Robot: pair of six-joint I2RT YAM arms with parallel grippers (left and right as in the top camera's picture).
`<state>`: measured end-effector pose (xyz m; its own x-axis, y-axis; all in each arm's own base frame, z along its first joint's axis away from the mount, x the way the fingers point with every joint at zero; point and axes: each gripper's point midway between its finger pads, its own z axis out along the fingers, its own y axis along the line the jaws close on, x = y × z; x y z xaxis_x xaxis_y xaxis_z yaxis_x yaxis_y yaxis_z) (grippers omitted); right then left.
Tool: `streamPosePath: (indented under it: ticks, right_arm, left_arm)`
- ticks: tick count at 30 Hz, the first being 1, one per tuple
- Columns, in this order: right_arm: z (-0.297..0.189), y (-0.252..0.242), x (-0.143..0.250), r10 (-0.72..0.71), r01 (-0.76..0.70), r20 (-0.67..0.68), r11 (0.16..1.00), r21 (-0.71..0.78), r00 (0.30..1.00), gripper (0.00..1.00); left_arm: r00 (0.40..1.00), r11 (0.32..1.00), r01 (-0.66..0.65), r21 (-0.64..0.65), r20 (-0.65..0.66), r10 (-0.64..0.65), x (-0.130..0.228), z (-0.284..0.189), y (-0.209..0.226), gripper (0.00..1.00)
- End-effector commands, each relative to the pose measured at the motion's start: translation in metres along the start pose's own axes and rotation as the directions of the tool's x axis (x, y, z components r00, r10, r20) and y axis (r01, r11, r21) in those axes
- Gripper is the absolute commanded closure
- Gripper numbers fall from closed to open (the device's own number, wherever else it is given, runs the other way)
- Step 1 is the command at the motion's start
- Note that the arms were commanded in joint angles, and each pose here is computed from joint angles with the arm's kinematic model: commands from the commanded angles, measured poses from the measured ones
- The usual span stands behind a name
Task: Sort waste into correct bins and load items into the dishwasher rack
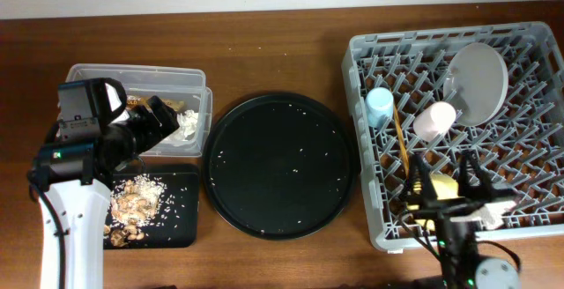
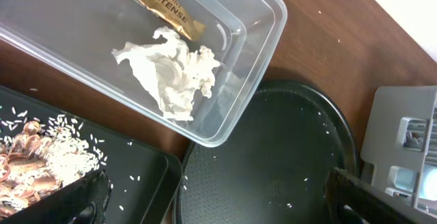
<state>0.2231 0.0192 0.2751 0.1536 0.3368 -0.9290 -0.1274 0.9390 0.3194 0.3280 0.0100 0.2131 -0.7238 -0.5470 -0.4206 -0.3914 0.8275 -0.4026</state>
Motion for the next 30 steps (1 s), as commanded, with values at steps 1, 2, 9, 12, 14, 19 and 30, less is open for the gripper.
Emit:
streamPosePath:
  ticks: [1, 2, 9, 12, 14, 19, 30]
  right_arm:
    - [0.004, -0.017, 0.054, 0.006, -0.003, -0.099, 0.999, 0.034, 0.995, 0.02]
    - [0.004, -0.026, 0.08, 0.005, 0.003, -0.153, 0.999, 0.052, 0.988, 0.02]
    - [-0.001, -0.049, 0.111, -0.062, 0.091, -0.242, 0.99, 0.108, 0.968, 0.02]
    - [-0.001, -0.05, 0.111, -0.2, 0.222, -0.257, 0.973, 0.06, 0.945, 0.02]
    - [-0.001, -0.05, 0.111, -0.388, 0.402, -0.263, 0.916, 0.001, 0.883, 0.02]
    - [-0.001, -0.052, 0.11, -0.443, 0.46, -0.264, 0.888, -0.001, 0.856, 0.02]
    - [-0.001, -0.053, 0.11, -0.443, 0.46, -0.266, 0.888, -0.001, 0.856, 0.02]
  left_arm:
    - [1.0, 1.0, 0.008, 0.001, 0.013, -0.008, -0.003, -0.003, 0.0, 0.01]
    - [1.0, 1.0, 0.009, 0.0, 0.013, -0.009, -0.003, -0.003, 0.0, 0.01]
    - [1.0, 1.0, 0.008, 0.0, 0.013, -0.008, -0.003, -0.003, 0.0, 0.01]
    - [1.0, 1.0, 0.008, 0.001, 0.013, -0.008, -0.003, -0.003, 0.0, 0.01]
    - [1.0, 1.0, 0.008, 0.0, 0.013, -0.008, -0.003, -0.003, 0.0, 0.01]
    - [1.0, 1.0, 0.008, 0.0, 0.013, -0.008, -0.003, -0.003, 0.0, 0.01]
    - [1.0, 1.0, 0.008, 0.0, 0.013, -0.008, -0.003, -0.003, 0.0, 0.0]
